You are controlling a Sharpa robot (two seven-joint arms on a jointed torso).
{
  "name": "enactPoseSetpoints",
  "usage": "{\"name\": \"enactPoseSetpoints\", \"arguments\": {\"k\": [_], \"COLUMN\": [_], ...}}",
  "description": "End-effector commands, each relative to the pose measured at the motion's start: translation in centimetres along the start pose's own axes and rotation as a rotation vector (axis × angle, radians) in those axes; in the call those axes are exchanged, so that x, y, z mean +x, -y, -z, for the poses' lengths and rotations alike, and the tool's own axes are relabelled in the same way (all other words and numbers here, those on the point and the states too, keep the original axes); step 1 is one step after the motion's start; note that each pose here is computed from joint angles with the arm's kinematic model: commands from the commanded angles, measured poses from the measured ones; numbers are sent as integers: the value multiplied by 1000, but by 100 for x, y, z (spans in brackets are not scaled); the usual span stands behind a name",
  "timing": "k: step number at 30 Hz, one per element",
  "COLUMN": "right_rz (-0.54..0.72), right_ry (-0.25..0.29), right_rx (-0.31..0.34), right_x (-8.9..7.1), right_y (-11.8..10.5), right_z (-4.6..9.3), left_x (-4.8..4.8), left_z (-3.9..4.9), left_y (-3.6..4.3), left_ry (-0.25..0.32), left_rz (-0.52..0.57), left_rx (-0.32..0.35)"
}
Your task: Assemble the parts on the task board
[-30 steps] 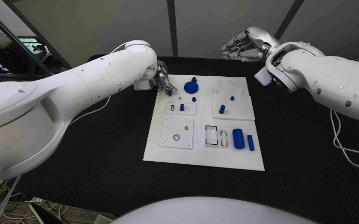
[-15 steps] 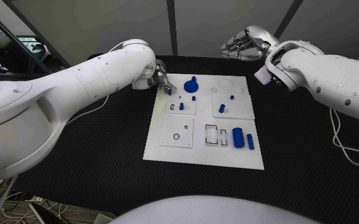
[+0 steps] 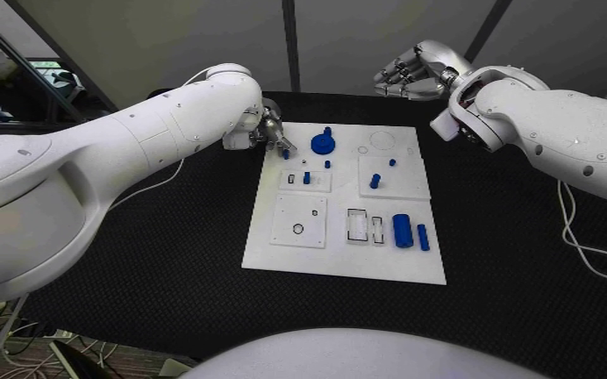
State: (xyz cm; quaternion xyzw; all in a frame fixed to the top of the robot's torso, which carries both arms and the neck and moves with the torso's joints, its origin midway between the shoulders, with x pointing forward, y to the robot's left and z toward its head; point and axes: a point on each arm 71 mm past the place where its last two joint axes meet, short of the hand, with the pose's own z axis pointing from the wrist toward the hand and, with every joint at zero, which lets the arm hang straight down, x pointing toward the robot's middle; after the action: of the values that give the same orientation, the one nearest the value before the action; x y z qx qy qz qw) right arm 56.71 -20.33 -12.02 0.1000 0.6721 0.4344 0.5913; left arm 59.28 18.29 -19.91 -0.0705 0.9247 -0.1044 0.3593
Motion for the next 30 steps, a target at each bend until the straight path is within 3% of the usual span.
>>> {"name": "enactPoseSetpoints", "arguments": {"k": [1,20,30], "right_rz": [0,-1,0], "right_ry": [-5,-9,-7], "right_rx": [-9,-7,-4], "right_x": [-3,1,-12], "right_y": [-14,-13,1], "right_z": [-6,-10,-2], "left_x": [-5,5,-8], "left_z": [6,16,91], "left_y": [11,3,-98], "left_ry": [1,-18,-4], "left_rz": [-1,46,146], "left_rx": [12,49,71]}}
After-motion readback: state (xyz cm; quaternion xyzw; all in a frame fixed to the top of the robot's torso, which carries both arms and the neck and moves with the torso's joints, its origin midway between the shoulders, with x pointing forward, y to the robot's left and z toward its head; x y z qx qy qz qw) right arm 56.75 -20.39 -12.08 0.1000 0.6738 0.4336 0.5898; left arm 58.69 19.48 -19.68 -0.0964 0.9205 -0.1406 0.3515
